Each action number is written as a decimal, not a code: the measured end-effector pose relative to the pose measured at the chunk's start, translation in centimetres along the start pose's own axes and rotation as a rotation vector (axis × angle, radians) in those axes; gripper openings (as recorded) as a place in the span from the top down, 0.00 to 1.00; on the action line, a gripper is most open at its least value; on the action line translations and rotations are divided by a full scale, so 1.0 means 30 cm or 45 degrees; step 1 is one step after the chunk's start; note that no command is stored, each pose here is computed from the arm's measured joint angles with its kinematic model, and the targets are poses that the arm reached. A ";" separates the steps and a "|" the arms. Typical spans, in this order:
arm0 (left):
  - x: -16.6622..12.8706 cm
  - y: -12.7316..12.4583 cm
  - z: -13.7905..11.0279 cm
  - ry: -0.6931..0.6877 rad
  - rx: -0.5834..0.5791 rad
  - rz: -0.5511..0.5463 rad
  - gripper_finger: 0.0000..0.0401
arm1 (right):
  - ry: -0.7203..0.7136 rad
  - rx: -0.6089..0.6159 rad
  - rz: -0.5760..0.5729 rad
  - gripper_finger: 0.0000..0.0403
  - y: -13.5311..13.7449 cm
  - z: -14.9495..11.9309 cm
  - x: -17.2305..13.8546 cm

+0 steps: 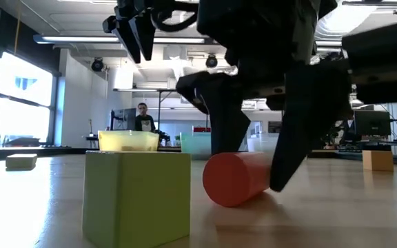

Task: Sort & place blocks by color
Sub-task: Put the orange block into the green bin, then put the light green block into the white bin

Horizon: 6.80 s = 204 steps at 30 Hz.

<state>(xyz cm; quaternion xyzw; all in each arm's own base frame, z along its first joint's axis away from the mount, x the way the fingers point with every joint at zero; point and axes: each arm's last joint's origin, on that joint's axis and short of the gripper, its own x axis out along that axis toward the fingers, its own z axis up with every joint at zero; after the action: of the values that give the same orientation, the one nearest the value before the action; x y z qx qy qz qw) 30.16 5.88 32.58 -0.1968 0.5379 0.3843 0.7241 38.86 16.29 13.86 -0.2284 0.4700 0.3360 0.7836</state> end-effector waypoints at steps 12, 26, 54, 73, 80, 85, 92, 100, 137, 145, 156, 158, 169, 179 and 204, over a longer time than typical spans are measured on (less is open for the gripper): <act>0.001 0.000 0.005 -0.018 0.073 0.000 0.54 | 0.003 0.137 0.002 0.73 0.001 -0.001 0.008; 0.013 0.038 0.032 -0.059 0.240 0.101 0.54 | 0.056 0.534 -0.066 0.75 -0.047 -0.033 -0.008; 0.102 0.330 0.167 0.041 0.170 0.235 0.54 | 0.318 0.919 -0.953 0.75 -0.472 -0.357 -0.409; 0.116 0.371 0.199 -0.018 0.031 0.185 0.54 | -0.026 1.114 -1.020 0.75 -0.744 -0.704 -0.632; 0.116 0.368 0.200 -0.018 -0.011 0.152 0.54 | -0.280 1.333 -0.914 0.75 -0.773 -0.760 -0.666; 0.116 0.365 0.208 -0.049 -0.053 0.134 0.54 | -0.348 1.430 -0.754 0.75 -0.786 -0.786 -0.613; 0.116 0.363 0.209 -0.051 -0.054 0.113 0.54 | -0.228 1.398 -0.843 0.73 -0.785 -0.782 -0.584; 0.116 0.363 0.209 -0.049 -0.054 0.113 0.54 | -0.209 1.383 -0.851 0.58 -0.784 -0.783 -0.583; 0.285 0.206 -0.044 0.439 -0.578 0.225 0.43 | -0.143 1.499 -0.844 0.53 -0.814 -0.657 -0.835; 0.339 0.136 -0.169 0.547 -0.582 0.320 0.43 | -0.061 1.617 -0.763 0.53 -0.783 -0.658 -0.818; 0.357 0.041 -0.323 0.607 -0.669 0.425 0.43 | 0.062 1.625 -0.650 0.53 -0.733 -0.613 -0.779; 0.361 0.025 -0.347 0.591 -0.701 0.438 0.43 | 0.067 1.589 -0.643 0.53 -0.729 -0.601 -0.772; 0.370 -0.065 -0.443 0.469 -0.962 0.408 0.43 | 0.109 1.486 -0.599 0.53 -0.707 -0.559 -0.749; 0.368 -0.099 -0.512 0.411 -1.155 0.442 0.43 | 0.110 1.453 -0.580 0.53 -0.706 -0.557 -0.748; 0.429 -0.112 -0.575 0.311 -1.356 0.388 0.43 | 0.122 1.410 -0.569 0.53 -0.705 -0.558 -0.747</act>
<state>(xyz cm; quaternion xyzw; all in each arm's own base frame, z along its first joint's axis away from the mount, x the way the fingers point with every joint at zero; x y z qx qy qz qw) 23.54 -3.85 14.24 -0.4981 0.3721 0.6770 0.3938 37.32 -16.13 27.11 0.1058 0.5506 -0.1427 0.8156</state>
